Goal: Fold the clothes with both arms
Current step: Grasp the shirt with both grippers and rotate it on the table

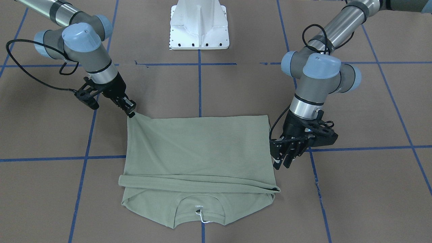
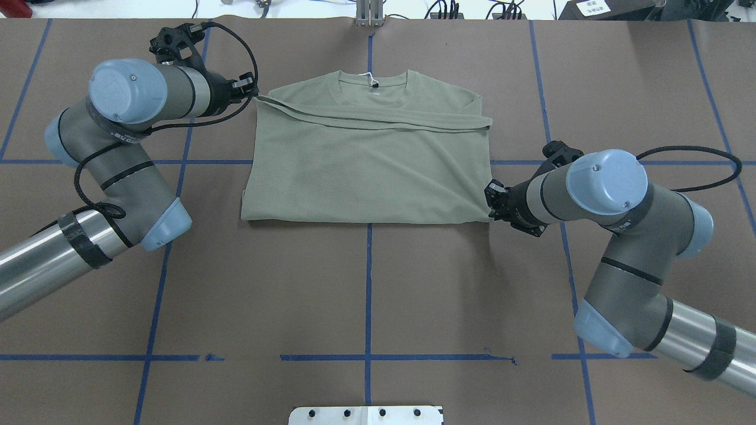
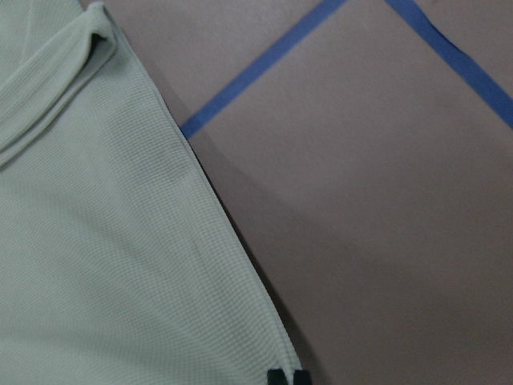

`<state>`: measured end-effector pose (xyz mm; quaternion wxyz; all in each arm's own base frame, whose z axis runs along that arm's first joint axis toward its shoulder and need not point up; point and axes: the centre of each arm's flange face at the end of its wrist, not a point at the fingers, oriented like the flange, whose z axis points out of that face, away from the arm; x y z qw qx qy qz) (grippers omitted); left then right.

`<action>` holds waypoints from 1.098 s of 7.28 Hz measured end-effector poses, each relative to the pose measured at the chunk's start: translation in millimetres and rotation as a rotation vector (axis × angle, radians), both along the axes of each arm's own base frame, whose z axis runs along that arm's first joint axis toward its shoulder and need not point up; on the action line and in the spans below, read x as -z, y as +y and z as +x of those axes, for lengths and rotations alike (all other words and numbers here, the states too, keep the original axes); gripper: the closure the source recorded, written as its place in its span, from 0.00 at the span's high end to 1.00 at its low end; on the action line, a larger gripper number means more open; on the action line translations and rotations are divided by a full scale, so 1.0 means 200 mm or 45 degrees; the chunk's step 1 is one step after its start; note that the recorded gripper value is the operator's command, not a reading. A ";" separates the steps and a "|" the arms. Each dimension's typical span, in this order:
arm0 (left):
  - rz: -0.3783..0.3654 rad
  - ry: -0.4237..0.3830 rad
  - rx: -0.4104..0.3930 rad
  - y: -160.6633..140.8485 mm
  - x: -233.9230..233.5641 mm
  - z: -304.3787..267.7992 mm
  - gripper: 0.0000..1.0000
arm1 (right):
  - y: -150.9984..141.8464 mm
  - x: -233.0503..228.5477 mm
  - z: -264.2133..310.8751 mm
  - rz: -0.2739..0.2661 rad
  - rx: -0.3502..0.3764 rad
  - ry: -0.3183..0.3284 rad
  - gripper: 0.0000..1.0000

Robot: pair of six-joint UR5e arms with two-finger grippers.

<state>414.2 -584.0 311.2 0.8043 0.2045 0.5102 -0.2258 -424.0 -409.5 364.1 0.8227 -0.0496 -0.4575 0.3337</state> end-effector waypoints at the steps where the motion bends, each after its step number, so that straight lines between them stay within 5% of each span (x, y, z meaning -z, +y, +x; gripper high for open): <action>1: -0.014 0.094 -0.133 0.14 0.10 -0.03 0.49 | 0.18 0.03 0.05 -0.021 0.048 -0.011 0.00; 3: 0.008 0.246 -0.348 0.44 0.33 -0.06 0.52 | 0.49 0.16 0.08 -0.102 0.175 0.005 0.00; 5: -0.014 0.321 -0.475 0.62 0.43 -0.06 0.78 | 0.86 0.29 0.04 -0.258 0.376 -0.024 0.00; 6: -0.052 0.334 -0.498 0.64 0.44 -0.05 0.78 | 1.04 0.33 0.01 -0.328 0.452 -0.031 0.26; 7: -0.108 0.328 -0.517 0.65 0.43 -0.04 0.78 | 1.20 0.32 -0.01 -0.374 0.515 -0.017 0.94; 8: -0.179 0.308 -0.524 0.65 0.40 -0.02 0.78 | 1.31 0.30 -0.02 -0.399 0.561 0.009 1.00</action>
